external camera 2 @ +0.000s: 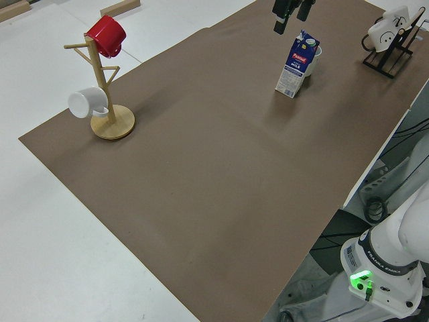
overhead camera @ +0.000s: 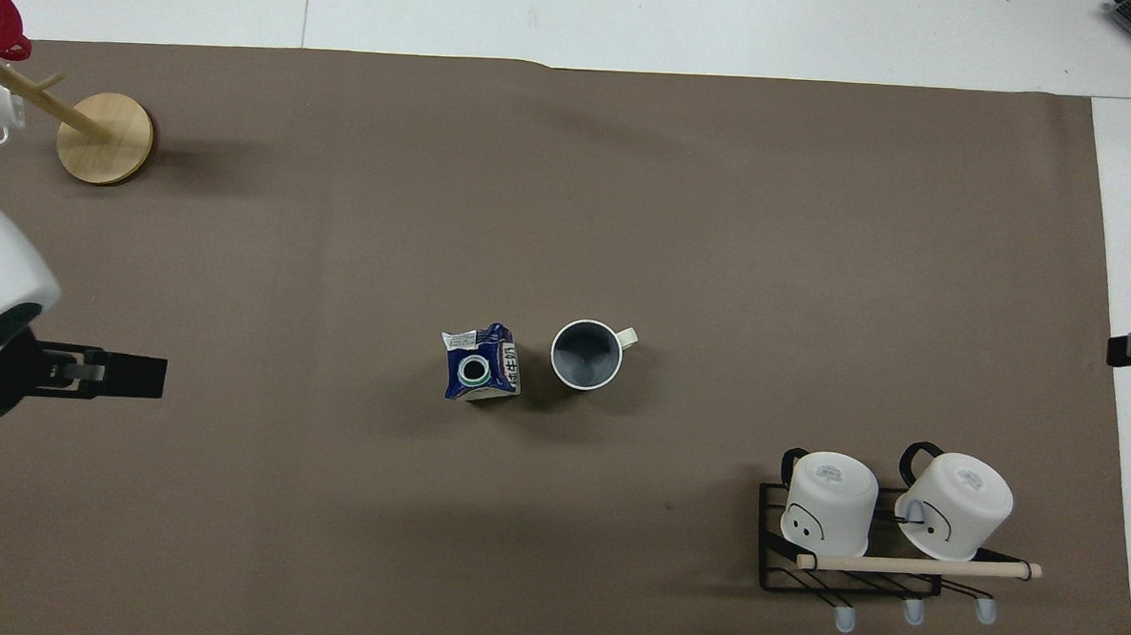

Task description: Place cup and milk on table

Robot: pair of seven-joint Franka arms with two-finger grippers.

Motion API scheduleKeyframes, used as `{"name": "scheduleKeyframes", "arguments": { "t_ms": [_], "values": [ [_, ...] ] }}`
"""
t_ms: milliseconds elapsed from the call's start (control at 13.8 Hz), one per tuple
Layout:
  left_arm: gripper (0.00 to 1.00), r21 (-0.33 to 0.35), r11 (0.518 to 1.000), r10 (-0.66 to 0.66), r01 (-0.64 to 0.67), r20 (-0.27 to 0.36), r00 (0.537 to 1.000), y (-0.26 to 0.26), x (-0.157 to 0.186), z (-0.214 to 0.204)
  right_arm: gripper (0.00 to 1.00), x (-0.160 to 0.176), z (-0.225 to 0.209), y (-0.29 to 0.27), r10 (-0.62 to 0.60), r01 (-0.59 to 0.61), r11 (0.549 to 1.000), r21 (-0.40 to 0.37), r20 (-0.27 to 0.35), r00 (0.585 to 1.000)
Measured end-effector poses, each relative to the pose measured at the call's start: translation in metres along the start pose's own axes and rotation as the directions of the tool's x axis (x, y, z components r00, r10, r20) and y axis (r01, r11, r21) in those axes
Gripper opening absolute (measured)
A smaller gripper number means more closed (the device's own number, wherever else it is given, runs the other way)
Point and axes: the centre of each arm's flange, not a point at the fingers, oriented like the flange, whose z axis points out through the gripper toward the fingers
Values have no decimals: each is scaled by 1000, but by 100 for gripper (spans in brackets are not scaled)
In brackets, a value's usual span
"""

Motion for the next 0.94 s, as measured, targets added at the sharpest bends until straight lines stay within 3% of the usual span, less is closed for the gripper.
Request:
{"name": "scheduleKeyframes", "arguments": {
  "t_ms": [217, 942],
  "values": [
    [100, -4, 1000, 9, -9, 10, 1000, -14, -1, -3, 100, 0, 0, -1, -69, 69, 998, 0, 0, 998],
    [100, -70, 997, 23, -22, 18, 1000, -28, -1, -2, 100, 2, 0, -13, -95, 95, 995, -10, -16, 995]
  ]
}}
